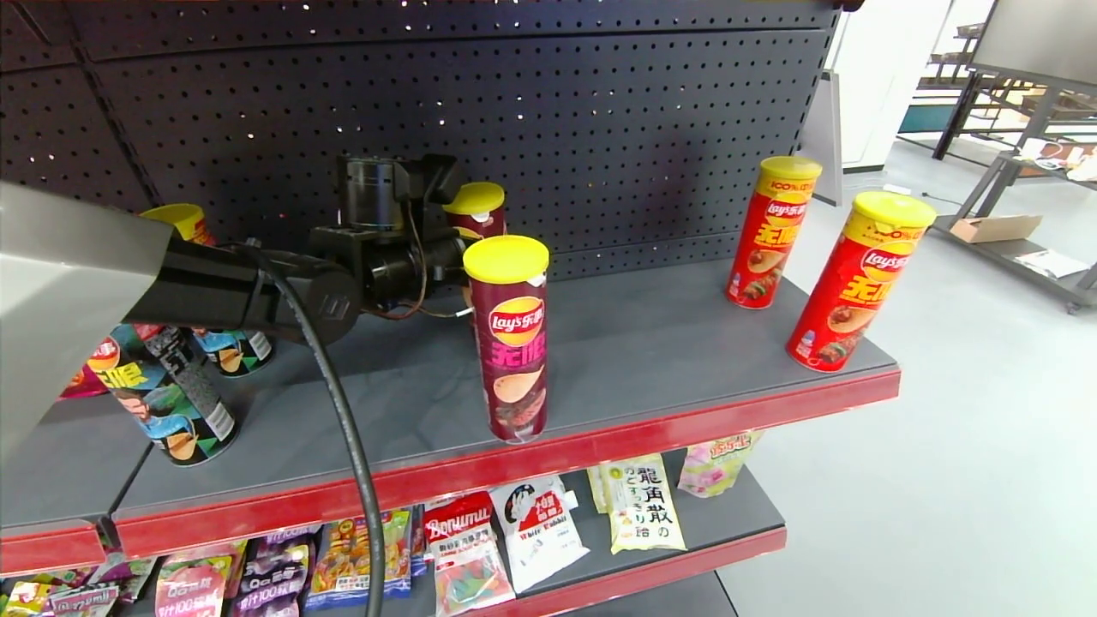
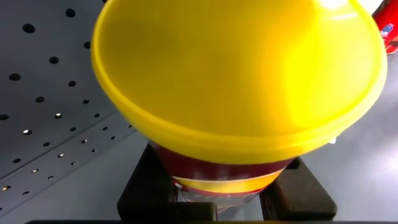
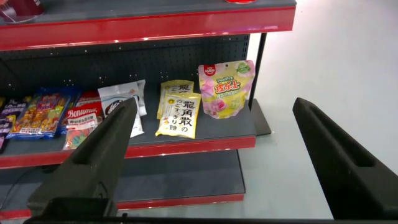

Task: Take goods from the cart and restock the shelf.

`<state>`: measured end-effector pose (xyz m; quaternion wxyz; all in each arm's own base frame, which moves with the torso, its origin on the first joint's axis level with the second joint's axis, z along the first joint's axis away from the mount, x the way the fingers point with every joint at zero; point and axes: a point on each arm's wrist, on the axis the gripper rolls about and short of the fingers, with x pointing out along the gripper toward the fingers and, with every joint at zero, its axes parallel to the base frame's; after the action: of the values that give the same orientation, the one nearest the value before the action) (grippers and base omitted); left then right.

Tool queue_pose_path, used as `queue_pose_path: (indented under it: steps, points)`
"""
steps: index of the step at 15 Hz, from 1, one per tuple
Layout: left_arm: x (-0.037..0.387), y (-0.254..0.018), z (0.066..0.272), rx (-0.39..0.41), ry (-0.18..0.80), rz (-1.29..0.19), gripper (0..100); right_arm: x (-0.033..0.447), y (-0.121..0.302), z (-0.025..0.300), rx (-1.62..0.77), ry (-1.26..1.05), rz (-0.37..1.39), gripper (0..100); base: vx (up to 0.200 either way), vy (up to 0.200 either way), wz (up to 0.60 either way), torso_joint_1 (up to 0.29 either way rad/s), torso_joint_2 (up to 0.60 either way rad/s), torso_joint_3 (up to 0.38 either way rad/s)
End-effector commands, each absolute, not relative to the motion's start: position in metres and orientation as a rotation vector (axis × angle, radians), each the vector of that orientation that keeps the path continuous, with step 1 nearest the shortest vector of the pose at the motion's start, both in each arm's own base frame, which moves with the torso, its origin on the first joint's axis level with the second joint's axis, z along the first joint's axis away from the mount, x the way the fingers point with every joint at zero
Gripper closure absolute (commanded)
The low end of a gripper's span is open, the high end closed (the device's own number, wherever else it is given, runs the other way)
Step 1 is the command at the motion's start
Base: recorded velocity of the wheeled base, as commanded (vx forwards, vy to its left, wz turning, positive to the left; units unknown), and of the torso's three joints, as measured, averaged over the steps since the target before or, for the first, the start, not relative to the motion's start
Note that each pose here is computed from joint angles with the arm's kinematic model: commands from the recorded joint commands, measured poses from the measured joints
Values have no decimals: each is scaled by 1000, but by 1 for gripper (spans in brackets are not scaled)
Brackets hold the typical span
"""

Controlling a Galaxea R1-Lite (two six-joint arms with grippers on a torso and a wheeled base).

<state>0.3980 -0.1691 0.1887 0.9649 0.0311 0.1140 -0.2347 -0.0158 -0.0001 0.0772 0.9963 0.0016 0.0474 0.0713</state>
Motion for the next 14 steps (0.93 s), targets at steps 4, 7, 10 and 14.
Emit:
queue_pose_path:
  steps: [4,7,10,14]
  points:
    - [397,-169,188,61,241,-476,100,-16,0,77,3,97,144,0,0,0,0,0,0,0]
    - [397,-169,188,61,241,-476,0,-16,0,77,3,97,144,0,0,0,0,0,0,0]
    - [397,-169,189,59,238,-473,0,-16,0,78,3,96,144,0,0,0,0,0,0,0]
    - [386,-164,199,57,229,-466,0,-16,0,77,3,97,144,0,0,0,0,0,0,0]
